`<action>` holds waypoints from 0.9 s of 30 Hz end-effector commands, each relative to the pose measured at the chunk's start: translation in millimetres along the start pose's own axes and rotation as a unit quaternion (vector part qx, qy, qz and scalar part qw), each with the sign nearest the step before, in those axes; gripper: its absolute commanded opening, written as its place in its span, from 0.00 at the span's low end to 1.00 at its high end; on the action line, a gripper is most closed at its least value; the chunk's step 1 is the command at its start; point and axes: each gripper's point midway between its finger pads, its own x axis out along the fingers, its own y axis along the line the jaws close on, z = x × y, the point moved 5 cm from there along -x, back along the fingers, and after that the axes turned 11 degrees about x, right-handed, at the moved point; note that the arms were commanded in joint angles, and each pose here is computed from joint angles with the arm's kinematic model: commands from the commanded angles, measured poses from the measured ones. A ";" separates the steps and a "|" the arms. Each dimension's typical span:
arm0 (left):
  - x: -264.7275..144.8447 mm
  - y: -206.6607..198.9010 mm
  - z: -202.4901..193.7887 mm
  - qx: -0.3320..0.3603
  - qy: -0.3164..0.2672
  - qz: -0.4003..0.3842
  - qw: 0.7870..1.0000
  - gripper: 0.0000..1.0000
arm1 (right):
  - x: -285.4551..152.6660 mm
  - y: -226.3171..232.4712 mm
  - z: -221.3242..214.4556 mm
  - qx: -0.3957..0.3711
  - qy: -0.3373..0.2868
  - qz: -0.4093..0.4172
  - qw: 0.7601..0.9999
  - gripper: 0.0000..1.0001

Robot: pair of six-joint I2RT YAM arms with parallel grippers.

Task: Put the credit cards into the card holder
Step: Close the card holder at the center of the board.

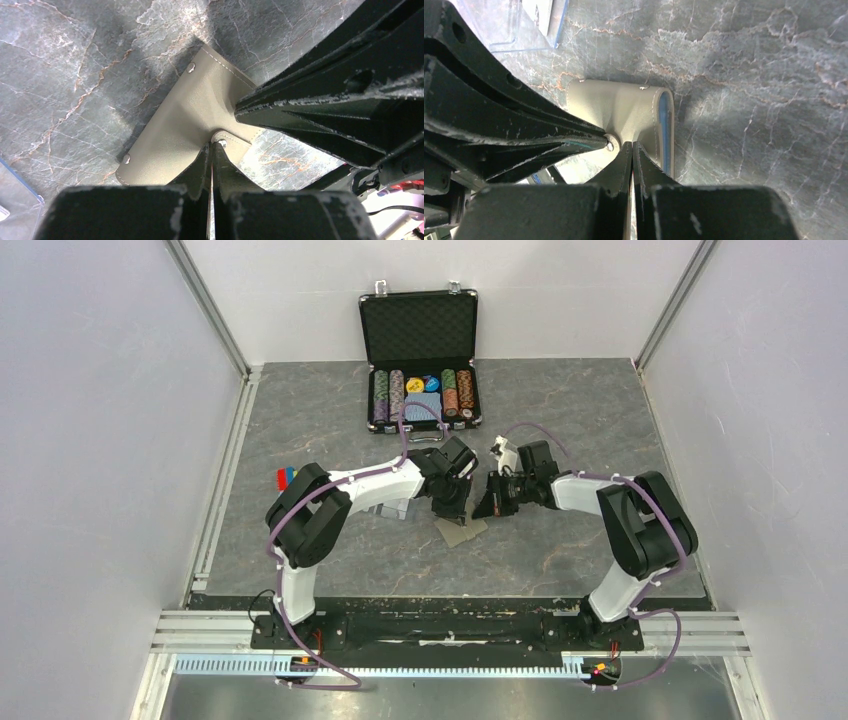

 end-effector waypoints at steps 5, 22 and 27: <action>-6.1 1.5 -5.6 0.019 0.001 0.009 1.000 0.02 | -8.1 20.5 -18.1 -0.002 0.023 0.041 0.999 0.00; -29.2 -11.2 5.1 0.016 -0.028 -0.009 0.999 0.02 | -8.1 18.3 -9.5 0.002 -0.008 0.001 1.000 0.00; -22.3 -9.4 0.8 0.015 -0.017 -0.005 1.000 0.02 | -6.0 16.7 -10.9 0.009 -0.002 0.002 1.000 0.00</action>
